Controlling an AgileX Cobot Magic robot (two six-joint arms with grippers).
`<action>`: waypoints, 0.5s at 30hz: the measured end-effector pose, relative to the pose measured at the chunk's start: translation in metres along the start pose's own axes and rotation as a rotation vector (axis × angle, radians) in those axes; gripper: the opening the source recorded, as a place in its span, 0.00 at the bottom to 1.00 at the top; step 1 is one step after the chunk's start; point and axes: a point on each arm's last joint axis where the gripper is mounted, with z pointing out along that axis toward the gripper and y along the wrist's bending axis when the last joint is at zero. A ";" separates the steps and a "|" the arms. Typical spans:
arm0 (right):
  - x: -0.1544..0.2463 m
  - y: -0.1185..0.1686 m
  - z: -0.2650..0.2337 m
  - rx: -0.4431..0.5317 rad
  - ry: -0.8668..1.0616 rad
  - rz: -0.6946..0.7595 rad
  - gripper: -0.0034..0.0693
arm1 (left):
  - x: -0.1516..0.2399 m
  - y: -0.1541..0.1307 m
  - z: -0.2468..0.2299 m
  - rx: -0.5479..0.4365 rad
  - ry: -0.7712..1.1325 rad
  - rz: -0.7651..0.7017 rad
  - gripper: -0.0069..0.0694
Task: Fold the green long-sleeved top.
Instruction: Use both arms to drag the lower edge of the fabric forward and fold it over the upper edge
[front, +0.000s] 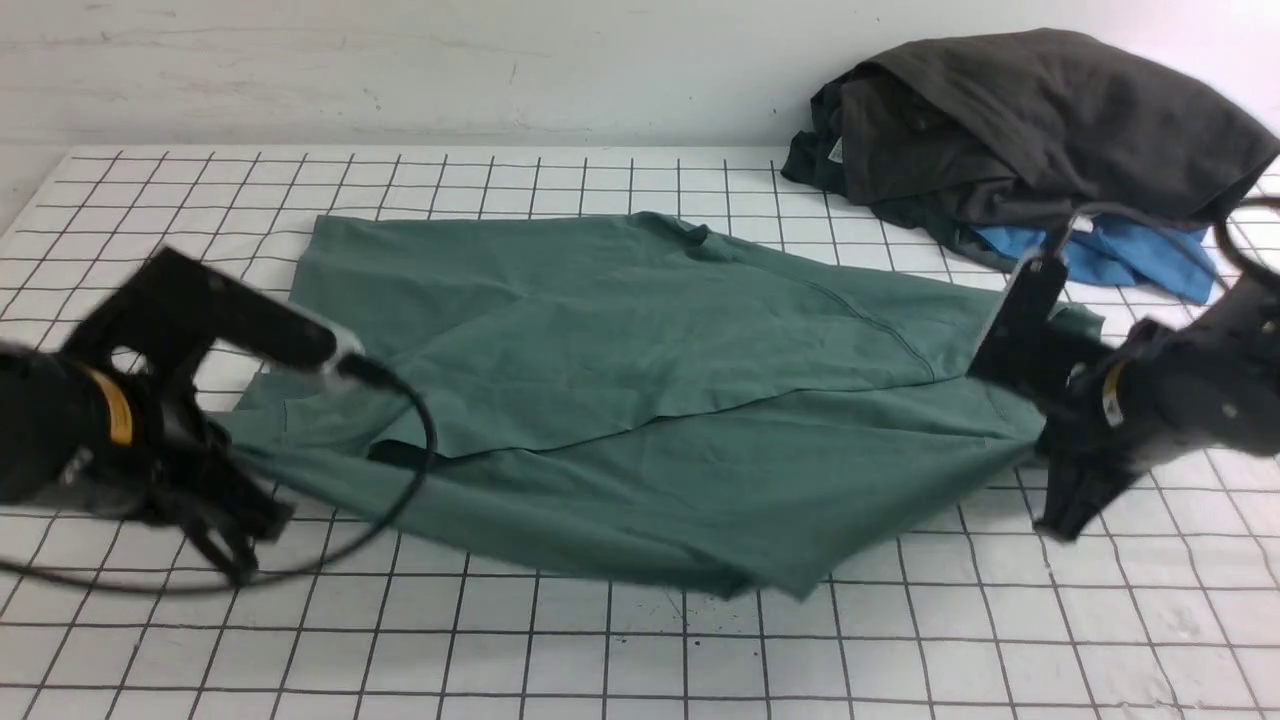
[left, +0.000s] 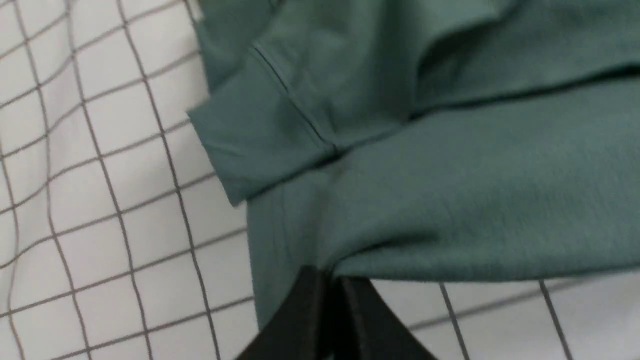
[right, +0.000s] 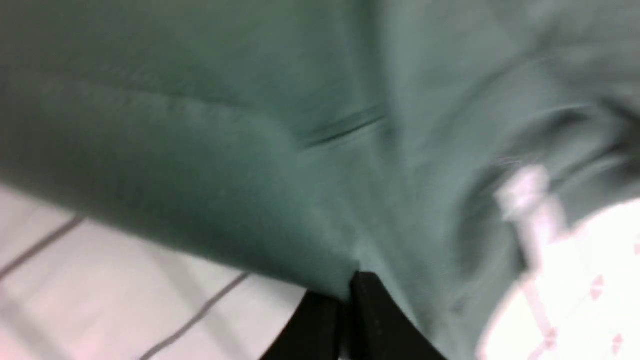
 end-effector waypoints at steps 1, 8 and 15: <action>-0.006 -0.012 -0.003 0.028 -0.014 0.046 0.06 | -0.013 0.007 0.001 -0.015 -0.017 -0.037 0.09; -0.041 -0.073 0.011 0.096 -0.089 0.270 0.06 | -0.105 0.044 0.044 -0.075 -0.091 -0.155 0.09; -0.074 -0.095 0.085 -0.002 -0.068 0.482 0.10 | -0.184 0.062 0.160 -0.120 -0.016 -0.204 0.21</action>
